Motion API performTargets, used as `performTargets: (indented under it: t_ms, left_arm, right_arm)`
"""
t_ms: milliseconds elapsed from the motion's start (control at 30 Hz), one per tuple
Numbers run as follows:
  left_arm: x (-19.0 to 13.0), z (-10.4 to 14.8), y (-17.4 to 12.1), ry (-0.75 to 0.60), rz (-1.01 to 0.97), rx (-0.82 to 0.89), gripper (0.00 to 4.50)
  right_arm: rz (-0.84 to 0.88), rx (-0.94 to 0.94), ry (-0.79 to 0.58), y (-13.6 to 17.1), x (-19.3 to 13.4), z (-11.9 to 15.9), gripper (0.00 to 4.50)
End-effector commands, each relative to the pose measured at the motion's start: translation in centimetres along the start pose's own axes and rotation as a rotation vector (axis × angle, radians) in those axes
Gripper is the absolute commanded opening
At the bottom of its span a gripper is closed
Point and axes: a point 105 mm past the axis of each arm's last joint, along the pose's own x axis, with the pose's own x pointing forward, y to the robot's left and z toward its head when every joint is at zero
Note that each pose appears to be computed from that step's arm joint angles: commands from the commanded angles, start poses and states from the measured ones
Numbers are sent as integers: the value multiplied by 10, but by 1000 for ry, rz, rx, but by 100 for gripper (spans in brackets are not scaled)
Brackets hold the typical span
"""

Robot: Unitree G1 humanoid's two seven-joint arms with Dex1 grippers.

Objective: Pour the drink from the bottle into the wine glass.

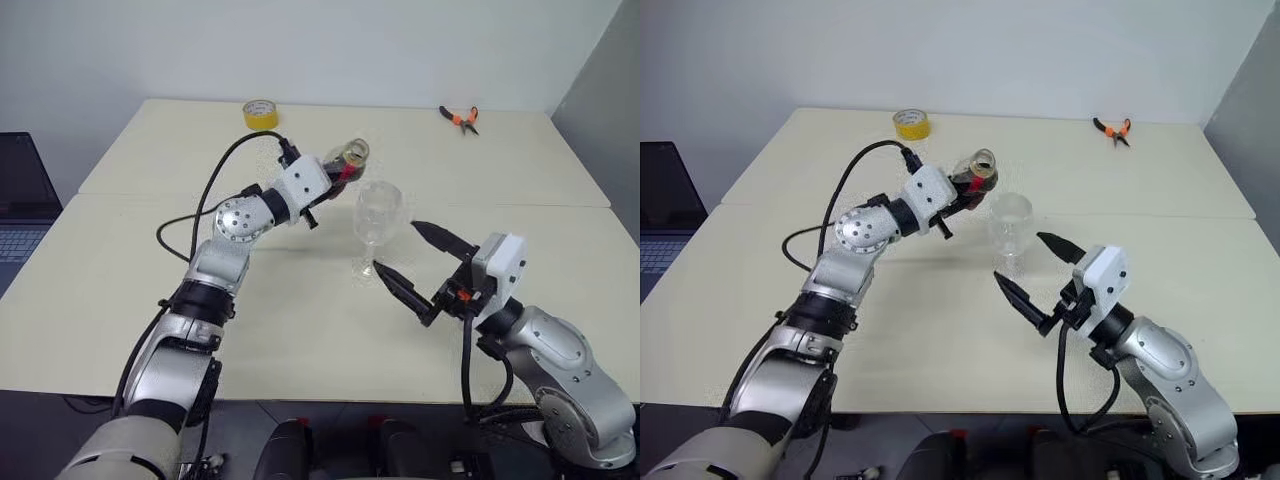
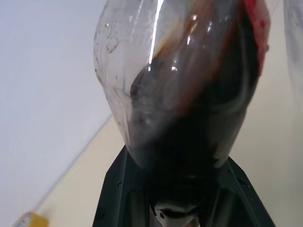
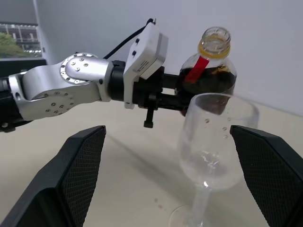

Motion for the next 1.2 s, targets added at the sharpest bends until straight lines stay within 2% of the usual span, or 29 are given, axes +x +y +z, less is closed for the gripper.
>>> performTargets:
  t_ms: [33,267,567,1200]
  left_arm:
    - [2,19,20,-67,35,131,79]
    - [4,23,30,-79,39,302,79]
    - [6,26,33,-98,26,475,77]
    - [11,39,47,-121,65,709,77]
  right_arm:
    - [-58,-38,-51,-6,5,10,450]
    - [-67,-18,-53,-5,12,8,450]
    - [7,17,-25,6,13,5,450]
    - [33,28,-4,10,13,3,450]
